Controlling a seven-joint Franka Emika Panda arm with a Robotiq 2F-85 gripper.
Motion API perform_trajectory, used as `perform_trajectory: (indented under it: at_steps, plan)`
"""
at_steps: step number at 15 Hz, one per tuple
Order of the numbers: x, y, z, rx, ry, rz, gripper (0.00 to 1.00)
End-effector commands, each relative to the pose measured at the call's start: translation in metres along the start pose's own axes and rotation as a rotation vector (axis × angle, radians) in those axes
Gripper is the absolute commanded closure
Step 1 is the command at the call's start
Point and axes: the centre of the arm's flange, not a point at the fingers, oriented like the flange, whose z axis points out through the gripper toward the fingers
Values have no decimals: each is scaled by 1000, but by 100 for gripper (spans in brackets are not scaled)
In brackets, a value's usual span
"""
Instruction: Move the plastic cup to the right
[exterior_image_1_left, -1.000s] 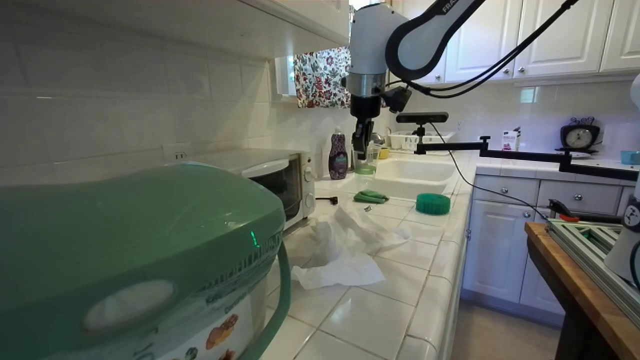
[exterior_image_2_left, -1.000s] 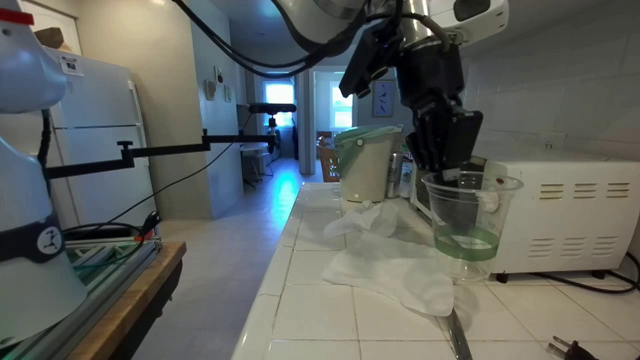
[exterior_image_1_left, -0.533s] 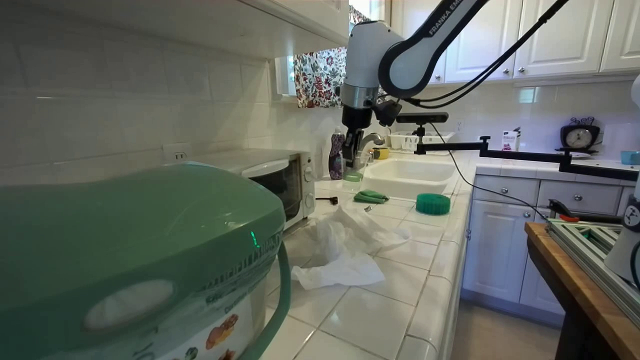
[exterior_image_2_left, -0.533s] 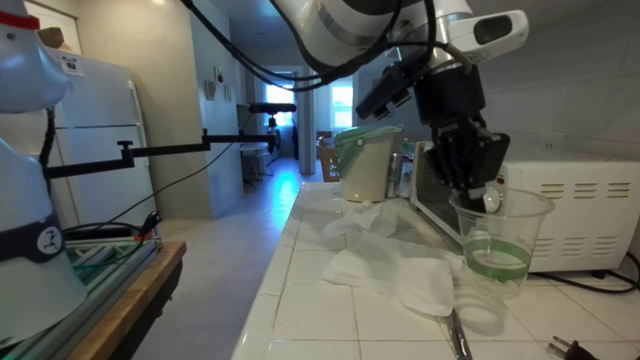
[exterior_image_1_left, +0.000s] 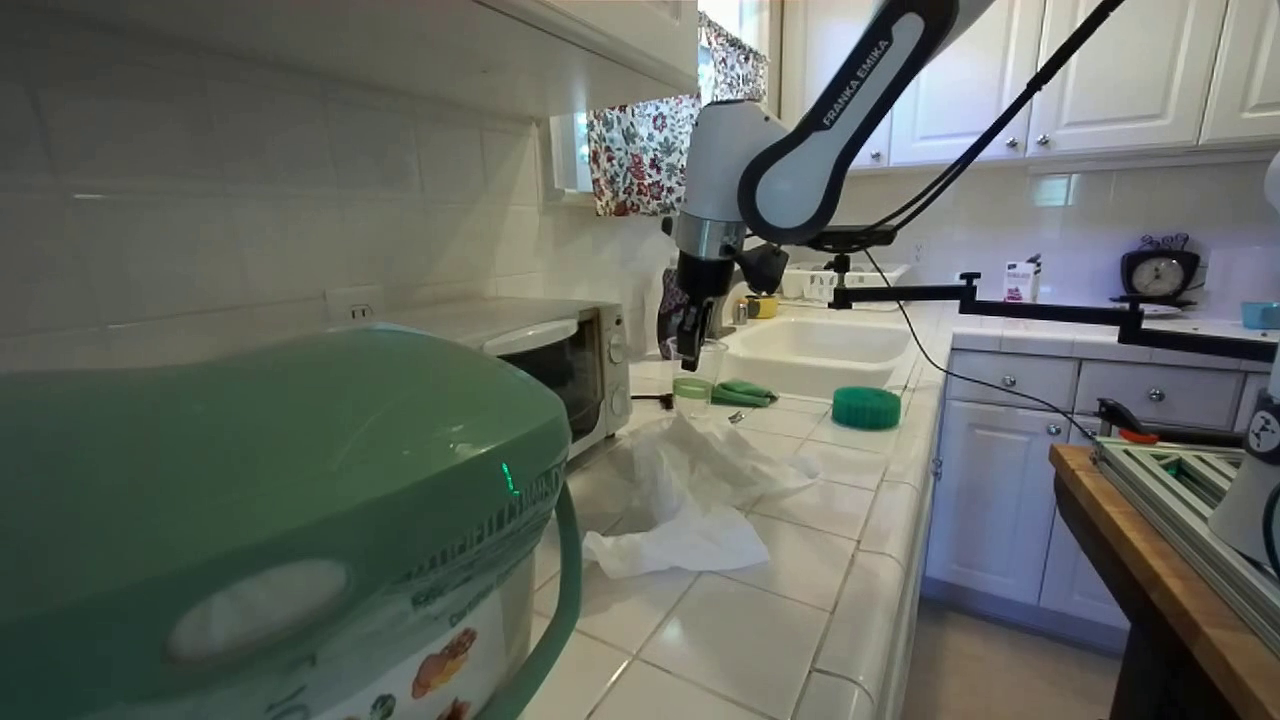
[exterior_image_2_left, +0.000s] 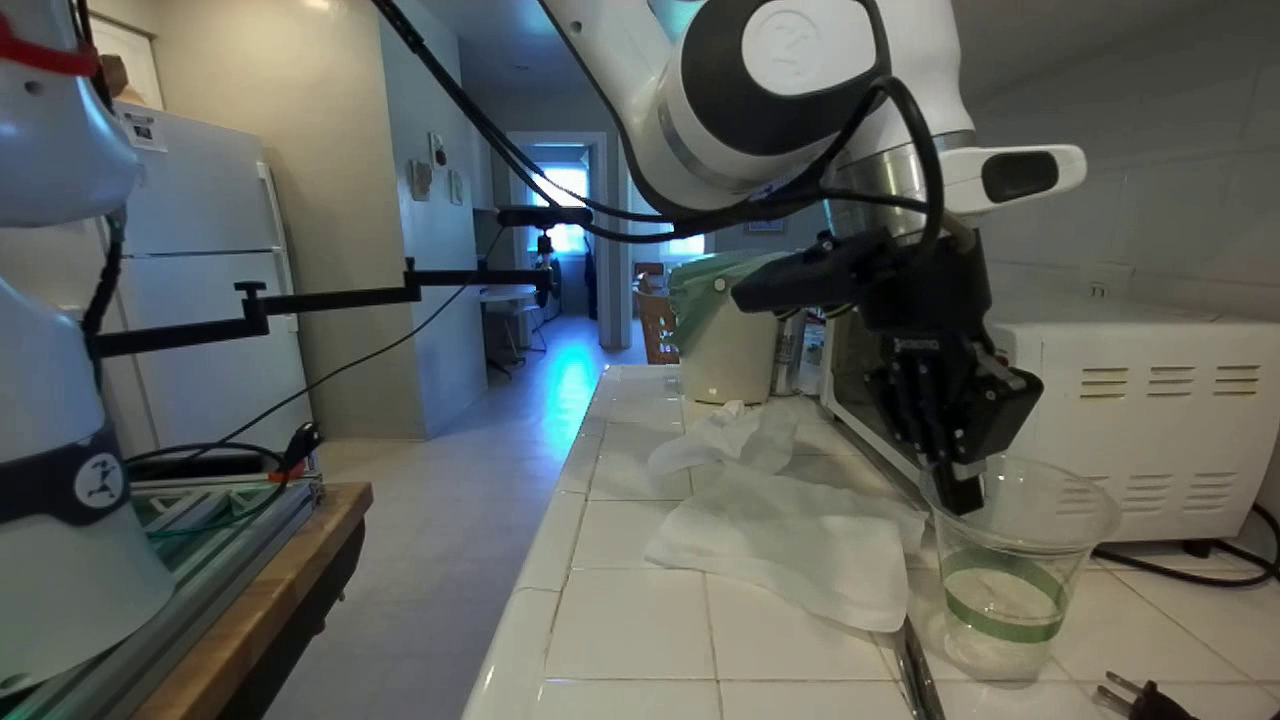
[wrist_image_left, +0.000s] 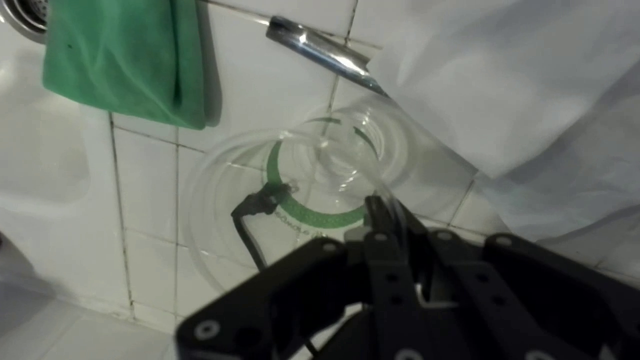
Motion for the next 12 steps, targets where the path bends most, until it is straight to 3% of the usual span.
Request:
perform_trajectory:
  at_steps: [1,3,4,5,12]
  plan:
    - [9,5,12,31,-4,-37,99]
    - [9,4,15,31,-7,-47,99]
    - [10,4,15,30,-8,-53,70]
    - [11,4,15,23,-9,-60,69]
    - [10,-8,-11,4,-44,-94,19]
